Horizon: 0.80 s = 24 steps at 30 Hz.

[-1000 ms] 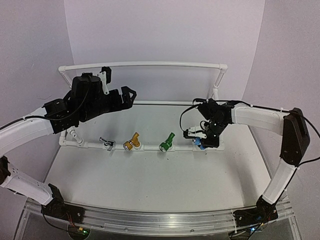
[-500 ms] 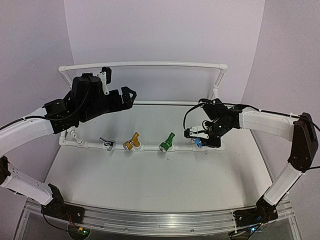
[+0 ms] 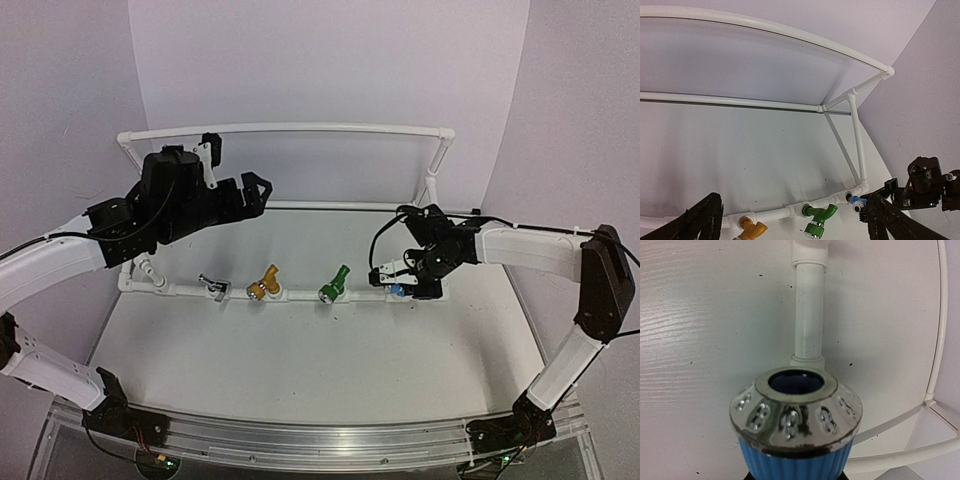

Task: Install the water faucets
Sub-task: Screw the water faucet onto the adaptor.

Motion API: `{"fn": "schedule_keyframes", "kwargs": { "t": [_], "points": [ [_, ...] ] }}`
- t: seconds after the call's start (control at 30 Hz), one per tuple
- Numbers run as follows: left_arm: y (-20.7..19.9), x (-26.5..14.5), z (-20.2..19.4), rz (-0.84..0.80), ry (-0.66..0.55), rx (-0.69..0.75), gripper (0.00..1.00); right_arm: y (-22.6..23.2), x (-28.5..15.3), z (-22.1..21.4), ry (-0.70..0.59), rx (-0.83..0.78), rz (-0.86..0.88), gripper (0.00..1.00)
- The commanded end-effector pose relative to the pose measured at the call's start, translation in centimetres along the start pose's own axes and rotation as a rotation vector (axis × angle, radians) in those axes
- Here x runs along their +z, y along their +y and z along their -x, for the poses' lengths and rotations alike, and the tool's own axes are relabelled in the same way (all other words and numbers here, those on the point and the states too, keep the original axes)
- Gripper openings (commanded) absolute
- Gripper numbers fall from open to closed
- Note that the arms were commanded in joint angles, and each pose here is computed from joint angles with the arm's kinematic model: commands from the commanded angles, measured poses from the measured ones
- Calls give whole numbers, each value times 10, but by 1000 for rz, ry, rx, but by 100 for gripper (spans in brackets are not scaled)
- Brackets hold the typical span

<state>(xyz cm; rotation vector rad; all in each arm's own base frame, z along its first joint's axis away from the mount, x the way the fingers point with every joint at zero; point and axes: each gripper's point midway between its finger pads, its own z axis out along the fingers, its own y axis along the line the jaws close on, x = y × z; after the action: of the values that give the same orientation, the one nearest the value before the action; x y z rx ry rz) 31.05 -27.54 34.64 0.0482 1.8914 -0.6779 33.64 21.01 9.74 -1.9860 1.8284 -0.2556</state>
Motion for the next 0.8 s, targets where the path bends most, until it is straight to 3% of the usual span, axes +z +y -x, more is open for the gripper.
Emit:
{"fn": "schedule_keyframes", "kwargs": {
  "t": [0.0, 0.4, 0.77],
  "points": [
    [-4, -12, 21, -19, -58, -30, 99, -11, 6, -5, 10, -40, -38, 0],
    [-3, -12, 20, -16, -57, -30, 99, -40, 6, 4, -10, -64, -100, 0],
    [-1, -14, 20, -11, -58, -34, 99, -16, -7, 4, -74, -94, -34, 0]
  ]
}}
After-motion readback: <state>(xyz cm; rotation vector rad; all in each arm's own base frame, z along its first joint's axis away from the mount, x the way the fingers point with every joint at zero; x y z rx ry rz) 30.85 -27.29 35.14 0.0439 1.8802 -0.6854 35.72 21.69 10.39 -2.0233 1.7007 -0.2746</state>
